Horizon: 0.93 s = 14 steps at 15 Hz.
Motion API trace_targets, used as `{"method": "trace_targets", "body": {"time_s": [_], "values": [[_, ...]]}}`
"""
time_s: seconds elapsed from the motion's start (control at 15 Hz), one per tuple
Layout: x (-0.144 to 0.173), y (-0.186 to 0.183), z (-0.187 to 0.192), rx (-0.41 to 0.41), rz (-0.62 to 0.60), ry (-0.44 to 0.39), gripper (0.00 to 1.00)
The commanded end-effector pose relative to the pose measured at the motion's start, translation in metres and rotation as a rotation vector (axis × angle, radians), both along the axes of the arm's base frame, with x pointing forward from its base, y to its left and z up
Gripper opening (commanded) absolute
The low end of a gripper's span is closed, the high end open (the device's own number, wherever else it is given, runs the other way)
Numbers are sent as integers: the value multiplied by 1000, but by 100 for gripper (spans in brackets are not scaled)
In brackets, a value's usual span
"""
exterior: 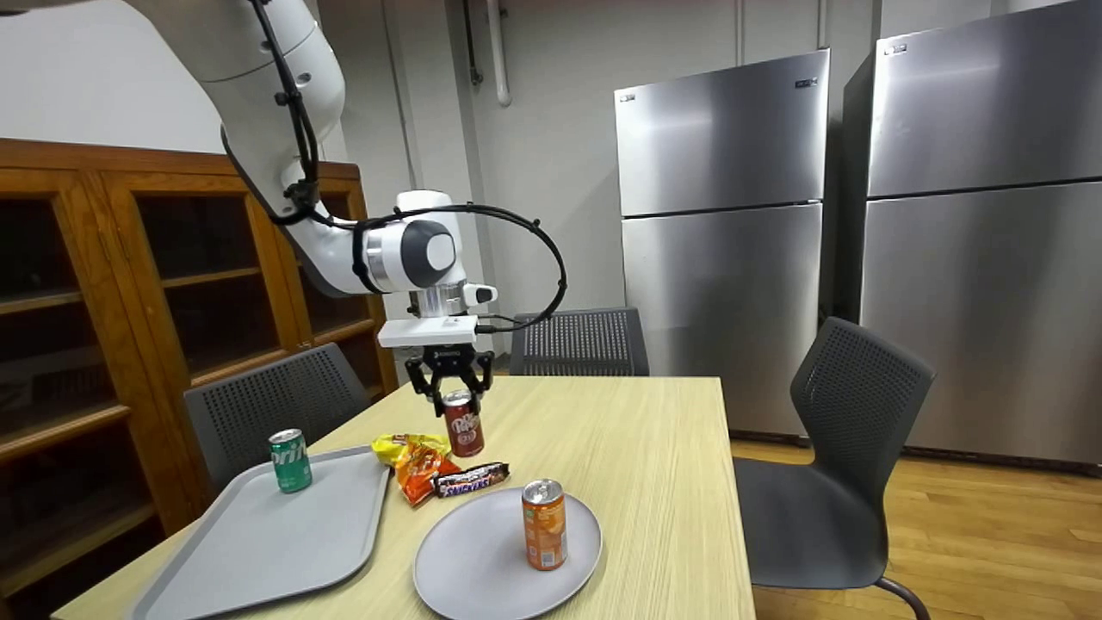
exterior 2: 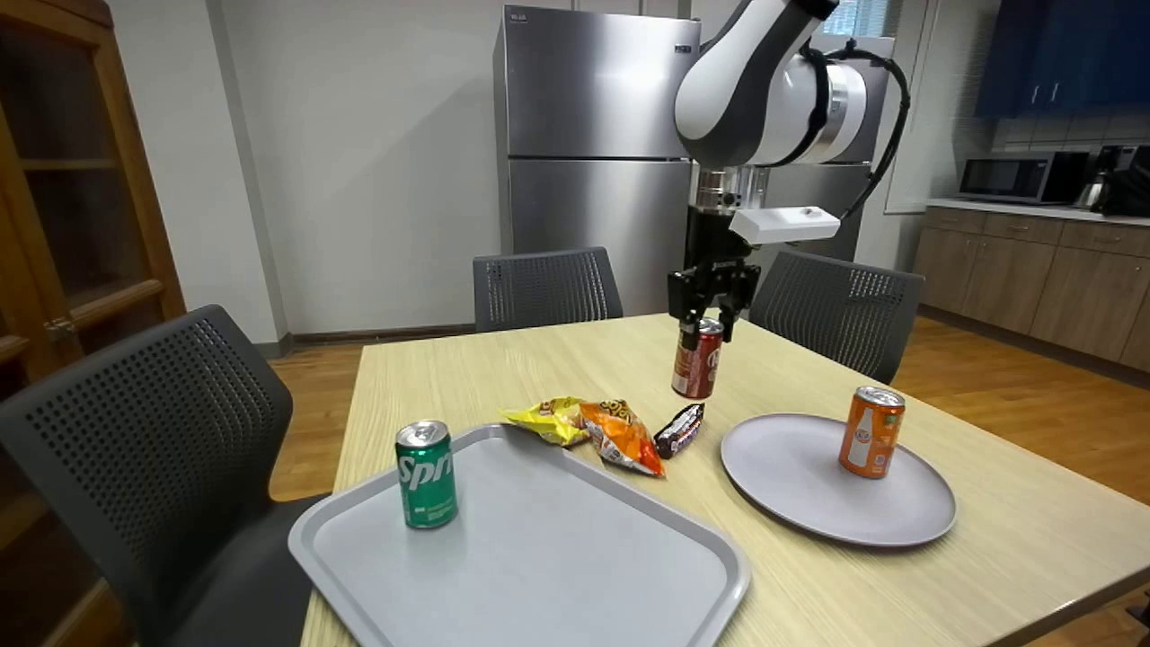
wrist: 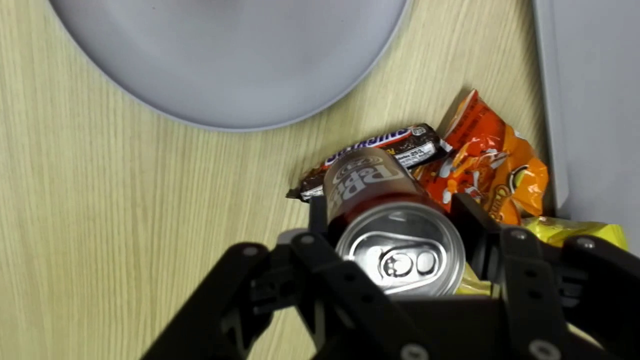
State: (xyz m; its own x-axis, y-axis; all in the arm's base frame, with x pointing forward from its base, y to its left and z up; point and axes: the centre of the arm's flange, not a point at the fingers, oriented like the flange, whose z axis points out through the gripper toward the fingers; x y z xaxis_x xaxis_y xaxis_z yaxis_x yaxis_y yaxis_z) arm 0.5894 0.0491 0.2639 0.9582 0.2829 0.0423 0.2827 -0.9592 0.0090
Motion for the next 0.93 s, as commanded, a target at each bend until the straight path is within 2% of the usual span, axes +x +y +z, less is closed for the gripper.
{"method": "trace_targets", "body": {"time_s": [0.0,0.87], "values": [[-9,35,20,-12,39,-33,38],[-28,151,17,-7,254,-33,38]]}}
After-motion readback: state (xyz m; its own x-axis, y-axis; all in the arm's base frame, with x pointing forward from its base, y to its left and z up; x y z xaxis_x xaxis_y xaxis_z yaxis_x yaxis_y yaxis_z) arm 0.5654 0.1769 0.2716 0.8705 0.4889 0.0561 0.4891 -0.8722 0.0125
